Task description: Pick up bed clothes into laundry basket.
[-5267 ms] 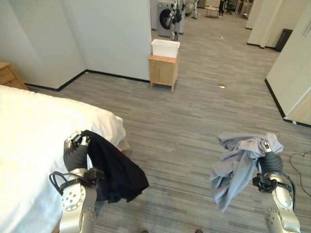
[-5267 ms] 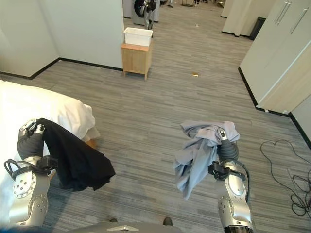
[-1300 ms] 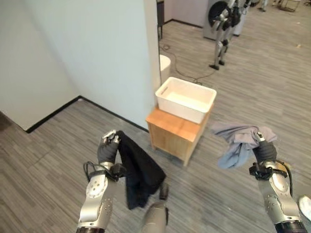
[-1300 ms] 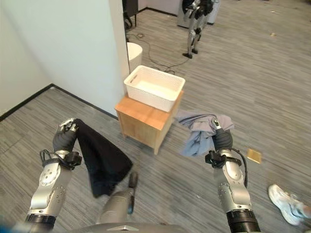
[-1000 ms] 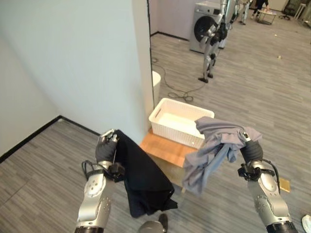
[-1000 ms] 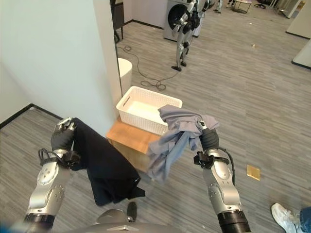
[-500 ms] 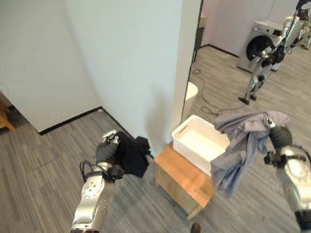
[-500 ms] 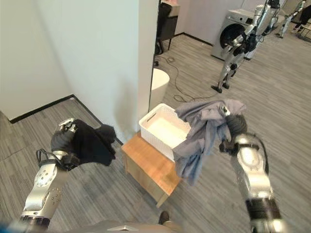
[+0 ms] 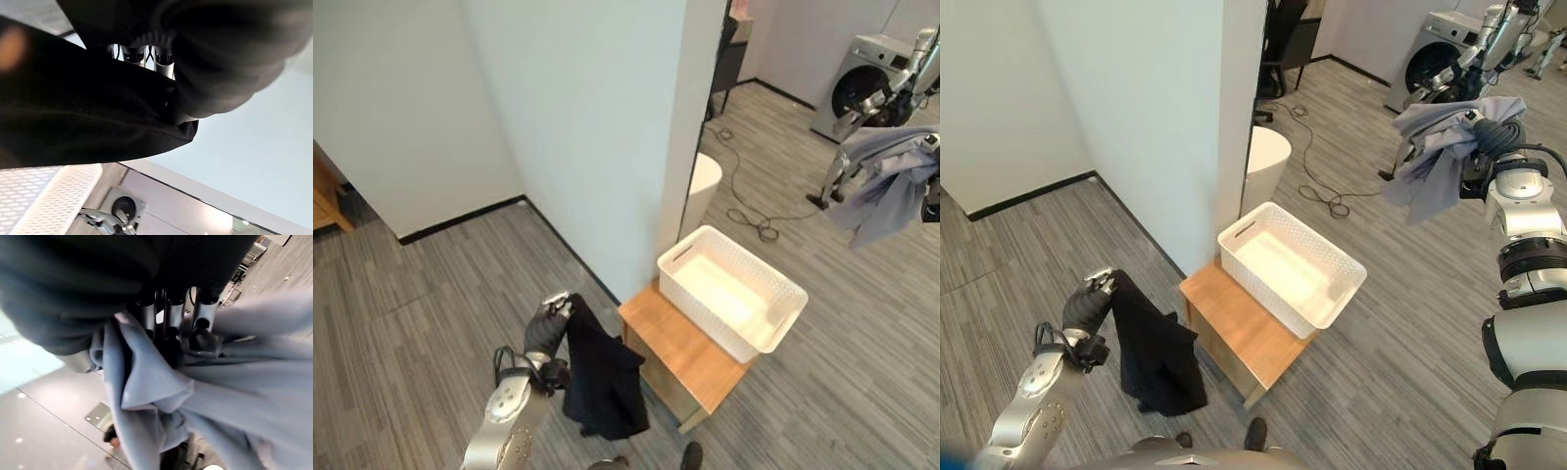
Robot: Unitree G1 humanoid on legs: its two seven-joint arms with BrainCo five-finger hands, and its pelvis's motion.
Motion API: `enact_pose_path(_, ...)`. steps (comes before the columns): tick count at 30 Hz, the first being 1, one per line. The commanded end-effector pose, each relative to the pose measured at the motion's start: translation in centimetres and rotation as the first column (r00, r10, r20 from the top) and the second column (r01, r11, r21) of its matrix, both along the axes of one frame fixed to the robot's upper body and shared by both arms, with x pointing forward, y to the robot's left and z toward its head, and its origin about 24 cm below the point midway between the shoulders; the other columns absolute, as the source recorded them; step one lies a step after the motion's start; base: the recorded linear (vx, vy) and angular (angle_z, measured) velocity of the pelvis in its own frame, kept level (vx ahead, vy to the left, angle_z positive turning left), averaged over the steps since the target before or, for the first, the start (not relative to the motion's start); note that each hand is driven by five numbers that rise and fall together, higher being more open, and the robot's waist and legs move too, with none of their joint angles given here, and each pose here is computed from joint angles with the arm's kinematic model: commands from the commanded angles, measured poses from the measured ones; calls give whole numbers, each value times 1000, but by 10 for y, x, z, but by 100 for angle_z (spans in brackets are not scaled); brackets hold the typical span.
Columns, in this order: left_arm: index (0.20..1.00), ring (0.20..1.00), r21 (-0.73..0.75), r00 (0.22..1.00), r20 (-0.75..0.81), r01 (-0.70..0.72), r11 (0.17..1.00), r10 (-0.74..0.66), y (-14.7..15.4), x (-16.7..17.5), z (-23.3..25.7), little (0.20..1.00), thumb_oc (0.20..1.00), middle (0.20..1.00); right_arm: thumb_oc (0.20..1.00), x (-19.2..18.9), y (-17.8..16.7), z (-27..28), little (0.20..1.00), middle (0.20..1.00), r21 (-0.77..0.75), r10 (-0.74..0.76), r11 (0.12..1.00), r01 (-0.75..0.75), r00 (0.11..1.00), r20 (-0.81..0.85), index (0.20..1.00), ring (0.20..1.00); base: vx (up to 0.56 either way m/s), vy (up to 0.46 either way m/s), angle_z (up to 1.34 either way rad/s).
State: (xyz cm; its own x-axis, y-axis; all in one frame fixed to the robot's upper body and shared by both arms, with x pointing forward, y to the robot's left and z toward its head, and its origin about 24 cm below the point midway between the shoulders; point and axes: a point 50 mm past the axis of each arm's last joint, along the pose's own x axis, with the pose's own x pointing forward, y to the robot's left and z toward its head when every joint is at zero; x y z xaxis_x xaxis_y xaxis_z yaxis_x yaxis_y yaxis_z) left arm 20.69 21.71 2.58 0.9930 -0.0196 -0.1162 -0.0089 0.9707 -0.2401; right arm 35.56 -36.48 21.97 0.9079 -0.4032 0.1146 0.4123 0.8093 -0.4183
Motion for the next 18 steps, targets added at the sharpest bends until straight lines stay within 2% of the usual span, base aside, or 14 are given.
enact_pose_path(1, 200, 200, -15, 982, 168, 84, 996, -80, -9, 13, 33, 200, 200, 200, 200, 8, 16, 69, 200, 200, -74, 32, 997, -19, 981, 193, 200, 200, 0, 0, 0)
enact_pose_path(12, 200, 200, -3, 977, 181, 116, 993, -114, -15, 18, 38, 200, 200, 200, 200, 23, 37, 93, 200, 200, -70, 26, 997, -11, 975, 221, 200, 200, 0, 4, -1)
enact_pose_path(18, 200, 200, -4, 980, 181, 89, 996, -87, -10, 17, 37, 200, 200, 200, 200, 32, 53, 89, 200, 200, -158, 82, 986, -58, 985, 155, 200, 200, 0, 0, 0)
